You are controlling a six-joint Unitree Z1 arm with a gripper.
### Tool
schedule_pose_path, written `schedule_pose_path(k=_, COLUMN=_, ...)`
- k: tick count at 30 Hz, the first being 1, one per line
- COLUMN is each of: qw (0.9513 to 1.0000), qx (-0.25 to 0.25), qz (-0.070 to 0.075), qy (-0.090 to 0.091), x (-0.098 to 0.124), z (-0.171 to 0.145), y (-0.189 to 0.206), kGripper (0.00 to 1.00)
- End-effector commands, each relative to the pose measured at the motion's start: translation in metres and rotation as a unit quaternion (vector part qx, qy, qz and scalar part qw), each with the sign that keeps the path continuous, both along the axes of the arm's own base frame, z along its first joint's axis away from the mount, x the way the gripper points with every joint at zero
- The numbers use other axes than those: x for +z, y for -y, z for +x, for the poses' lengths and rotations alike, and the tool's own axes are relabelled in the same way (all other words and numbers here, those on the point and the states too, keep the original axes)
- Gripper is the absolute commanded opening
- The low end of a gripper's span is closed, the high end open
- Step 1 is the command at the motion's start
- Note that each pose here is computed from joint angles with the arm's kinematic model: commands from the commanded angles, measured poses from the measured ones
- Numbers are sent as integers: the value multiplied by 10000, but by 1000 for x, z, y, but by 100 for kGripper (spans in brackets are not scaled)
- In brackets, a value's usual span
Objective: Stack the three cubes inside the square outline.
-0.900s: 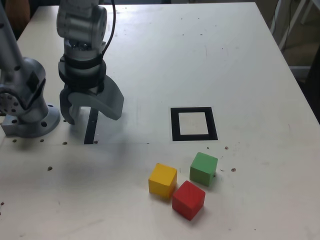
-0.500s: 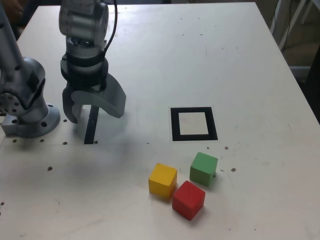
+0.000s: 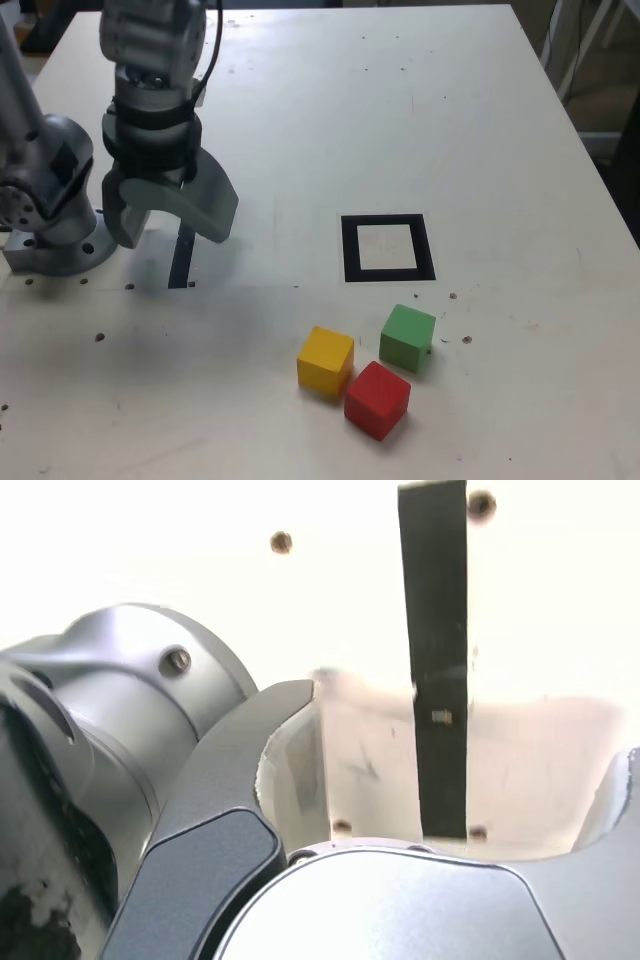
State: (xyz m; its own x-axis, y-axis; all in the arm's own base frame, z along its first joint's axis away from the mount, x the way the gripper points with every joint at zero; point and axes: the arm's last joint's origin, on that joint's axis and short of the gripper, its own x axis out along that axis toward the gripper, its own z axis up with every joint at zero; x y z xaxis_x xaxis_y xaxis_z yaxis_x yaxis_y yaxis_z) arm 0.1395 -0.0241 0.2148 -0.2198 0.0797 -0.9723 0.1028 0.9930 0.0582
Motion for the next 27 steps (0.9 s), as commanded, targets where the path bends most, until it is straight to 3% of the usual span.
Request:
schedule_pose_path(k=1, qw=9999, qx=-81, qz=-81, qy=99, x=4, z=1, y=7, kGripper=99)
schedule_pose_path(k=20, qw=9947, qx=-924, qz=-361, qy=274, x=58, z=20, y=93, kGripper=98)
schedule_pose_path(k=27, qw=9937, qx=-1040, qz=-349, qy=241, x=71, z=28, y=119, kGripper=98)
